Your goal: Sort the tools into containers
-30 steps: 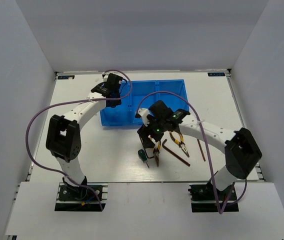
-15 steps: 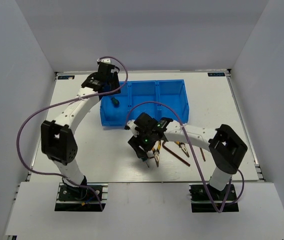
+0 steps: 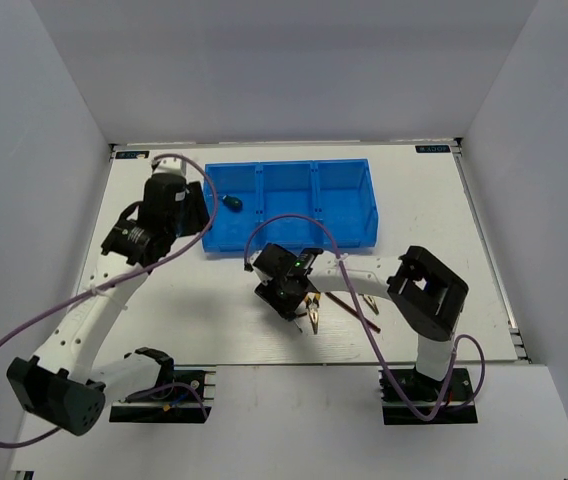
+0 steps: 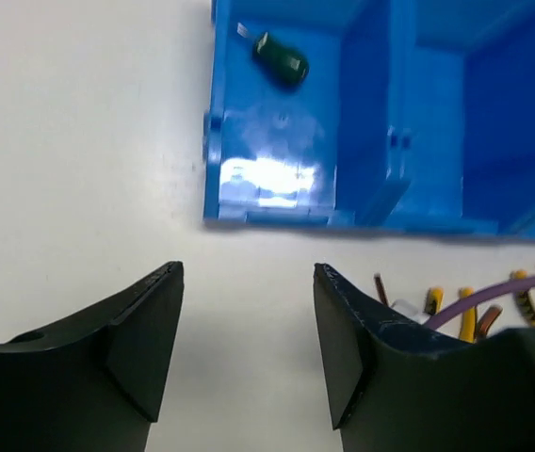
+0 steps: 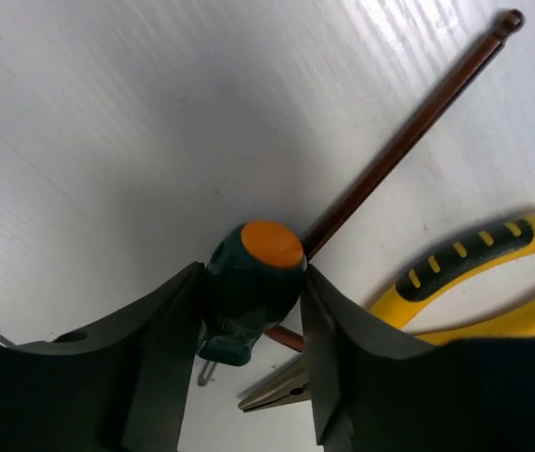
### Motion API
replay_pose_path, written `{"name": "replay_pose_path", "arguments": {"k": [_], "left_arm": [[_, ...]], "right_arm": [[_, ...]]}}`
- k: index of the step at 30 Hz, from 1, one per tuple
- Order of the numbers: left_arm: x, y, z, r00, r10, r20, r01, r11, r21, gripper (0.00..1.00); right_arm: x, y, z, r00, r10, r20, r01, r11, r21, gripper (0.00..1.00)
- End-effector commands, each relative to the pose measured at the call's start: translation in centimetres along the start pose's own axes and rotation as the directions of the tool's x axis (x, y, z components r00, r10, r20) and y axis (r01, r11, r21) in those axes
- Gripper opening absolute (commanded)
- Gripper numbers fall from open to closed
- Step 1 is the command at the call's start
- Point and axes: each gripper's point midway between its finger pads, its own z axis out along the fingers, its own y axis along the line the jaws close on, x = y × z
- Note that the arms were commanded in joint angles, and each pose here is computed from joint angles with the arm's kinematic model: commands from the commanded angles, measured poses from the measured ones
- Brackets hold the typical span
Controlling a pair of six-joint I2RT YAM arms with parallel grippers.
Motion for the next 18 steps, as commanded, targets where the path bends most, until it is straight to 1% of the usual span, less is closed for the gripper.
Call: {"name": "replay_pose_path", "arguments": {"k": [1, 2, 3, 4, 5, 6, 7, 8, 9, 10, 11, 12, 14, 15, 16, 18], "left_arm": [[3.1, 0.4, -1.2, 0.997, -0.034, -0.062, 0.035, 0.999, 0.025, 0.66], [4.0, 0.5, -1.3, 0.996, -0.042, -0.076, 0.045, 0.998, 0.032, 0.64], [3.9, 0.6, -2.0, 0.997, -0.058, -0.058, 0.06, 0.997, 0.04, 0.61], [4.4, 0.6, -2.3, 0.996, -0.056, -0.07, 0.06, 0.997, 0.051, 0.59], [5.2, 0.5, -2.3, 0.994, -0.062, -0.088, 0.068, 0.996, 0.063, 0.58], [5.5, 0.5, -2.4, 0.994, -0.062, -0.093, 0.069, 0.995, 0.073, 0.57], [5.9, 0.4, -2.5, 0.993, -0.061, -0.1, 0.07, 0.994, 0.084, 0.55], [6.8, 0.2, -2.7, 0.991, -0.058, -0.119, 0.071, 0.992, 0.108, 0.55], [7.1, 0.1, -2.8, 0.991, -0.059, -0.119, 0.074, 0.989, 0.125, 0.55], [8.1, 0.0, -2.8, 0.988, -0.054, -0.143, 0.074, 0.988, 0.136, 0.55], [8.2, 0.2, -3.1, 0.989, -0.056, -0.134, 0.075, 0.987, 0.141, 0.55], [8.6, 0.1, -3.2, 0.989, -0.055, -0.14, 0.077, 0.985, 0.153, 0.55], [9.2, 0.2, -3.2, 0.987, -0.053, -0.152, 0.077, 0.985, 0.157, 0.55], [9.3, 0.3, -3.3, 0.987, -0.054, -0.148, 0.077, 0.984, 0.159, 0.55], [9.2, 0.3, -3.5, 0.989, -0.056, -0.139, 0.079, 0.983, 0.164, 0.55], [9.0, 0.3, -3.7, 0.99, -0.058, -0.131, 0.08, 0.983, 0.168, 0.55]], "right_arm": [[-0.3, -0.3, 0.7, 1.0, -0.002, -0.013, 0.003, 0.999, 0.046, 0.44], [-0.1, -0.1, 0.8, 1.0, -0.005, -0.023, 0.006, 0.999, 0.042, 0.4], [-0.3, 0.1, 0.6, 1.0, -0.015, -0.015, 0.016, 0.999, 0.038, 0.25], [-0.7, 0.2, 0.3, 1.0, -0.026, -0.005, 0.026, 0.999, 0.033, 0.17], [-0.7, 0.3, 0.1, 1.0, -0.028, -0.005, 0.028, 0.999, 0.029, 0.11], [-1.1, 0.6, -0.3, 0.999, -0.046, 0.004, 0.046, 0.999, 0.008, 0.08], [-2.9, 0.9, -1.7, 0.997, -0.048, 0.059, 0.048, 0.999, -0.005, 0.05], [-3.2, 1.2, -2.4, 0.995, -0.078, 0.062, 0.08, 0.996, -0.033, 0.04], [-4.5, 1.6, -3.4, 0.991, -0.089, 0.097, 0.094, 0.994, -0.05, 0.04], [-6.2, 1.7, -5.1, 0.983, -0.101, 0.153, 0.11, 0.993, -0.048, 0.02], [-7.2, 1.5, -6.0, 0.974, -0.138, 0.18, 0.147, 0.988, -0.04, 0.02], [-7.6, 2.1, -6.5, 0.97, -0.145, 0.197, 0.162, 0.984, -0.073, 0.02], [-8.5, 2.1, -7.3, 0.965, -0.158, 0.207, 0.177, 0.981, -0.078, 0.06], [-8.4, 2.1, -6.9, 0.968, -0.16, 0.196, 0.178, 0.98, -0.083, 0.06], [-8.5, 1.7, -6.6, 0.969, -0.151, 0.195, 0.169, 0.982, -0.08, 0.02], [-8.9, 1.6, -6.4, 0.97, -0.146, 0.197, 0.163, 0.984, -0.073, 0.0]]}}
